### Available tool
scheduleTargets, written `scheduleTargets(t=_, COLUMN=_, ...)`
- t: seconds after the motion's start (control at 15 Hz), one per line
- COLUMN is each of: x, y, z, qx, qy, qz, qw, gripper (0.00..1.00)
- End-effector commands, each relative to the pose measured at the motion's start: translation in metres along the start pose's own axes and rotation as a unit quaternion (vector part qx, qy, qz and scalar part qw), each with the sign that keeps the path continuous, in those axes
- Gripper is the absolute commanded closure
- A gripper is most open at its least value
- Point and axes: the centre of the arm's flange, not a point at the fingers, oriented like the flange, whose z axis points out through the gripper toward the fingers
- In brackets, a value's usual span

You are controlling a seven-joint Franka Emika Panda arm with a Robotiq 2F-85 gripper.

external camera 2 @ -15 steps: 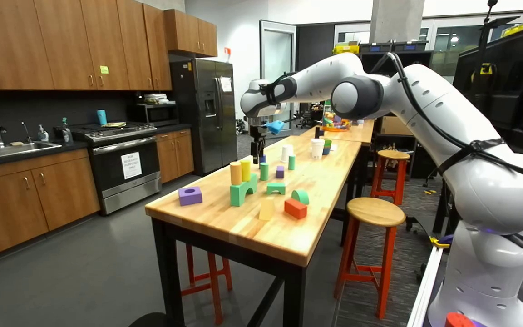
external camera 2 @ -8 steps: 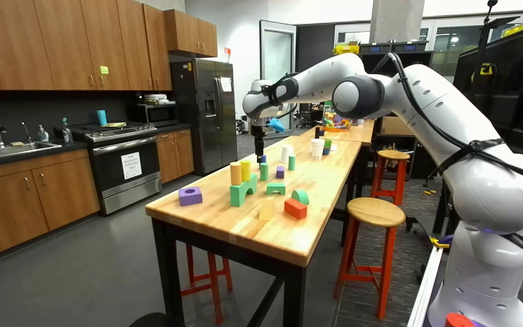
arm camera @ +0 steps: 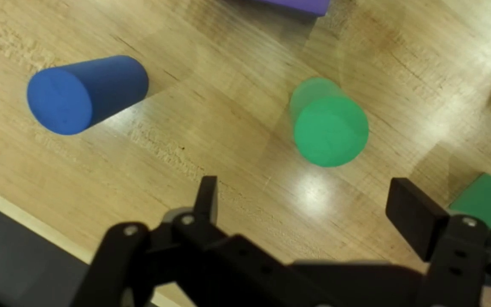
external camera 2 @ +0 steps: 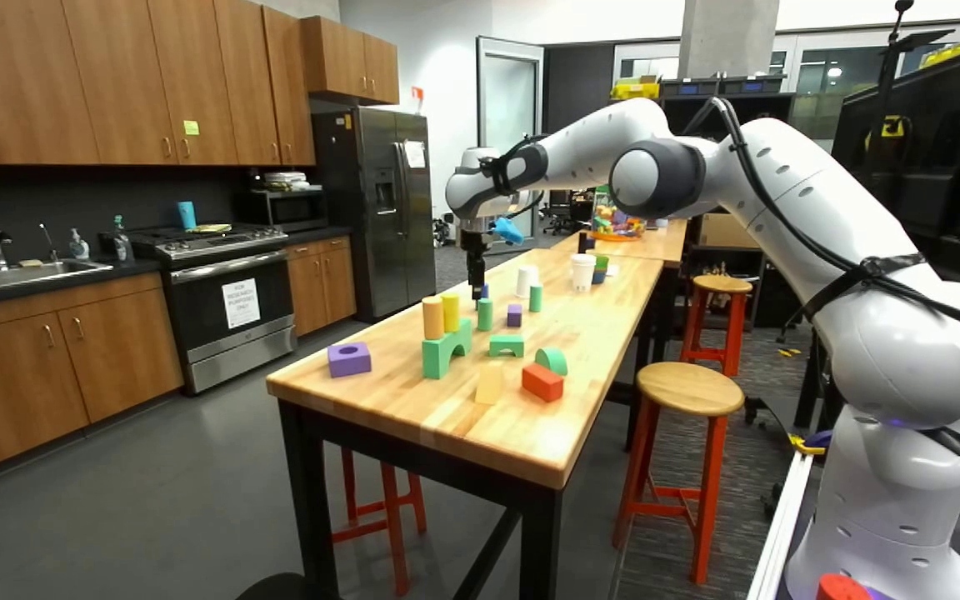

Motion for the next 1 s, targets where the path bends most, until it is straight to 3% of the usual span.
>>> scheduleTargets(t=0.0, x=0.0, y=0.001, z=0.0, qx=0.001, qy=0.0, qz=-0.001, qw=1.0, gripper=0.0)
scheduleTargets(t=0.27, x=-0.002, y=-0.004, z=-0.002, qx=0.015, qy=-0.013, qz=-0.081, qw=0.9965, gripper=0.0)
scheduleTargets(t=0.47, x=0.0, y=-0.012, z=-0.005, qx=0.02, qy=0.006, qz=-0.167, qw=0.9857, gripper=0.0)
scheduleTargets(t=0.73, x=0.003, y=-0.012, z=-0.01, qx=0.035, qy=0.034, qz=-0.271, qw=0.9614, gripper=0.0)
scheduleTargets(t=0.93, x=0.001, y=-0.01, z=-0.01, qx=0.042, qy=0.049, qz=-0.35, qw=0.9347, gripper=0.0)
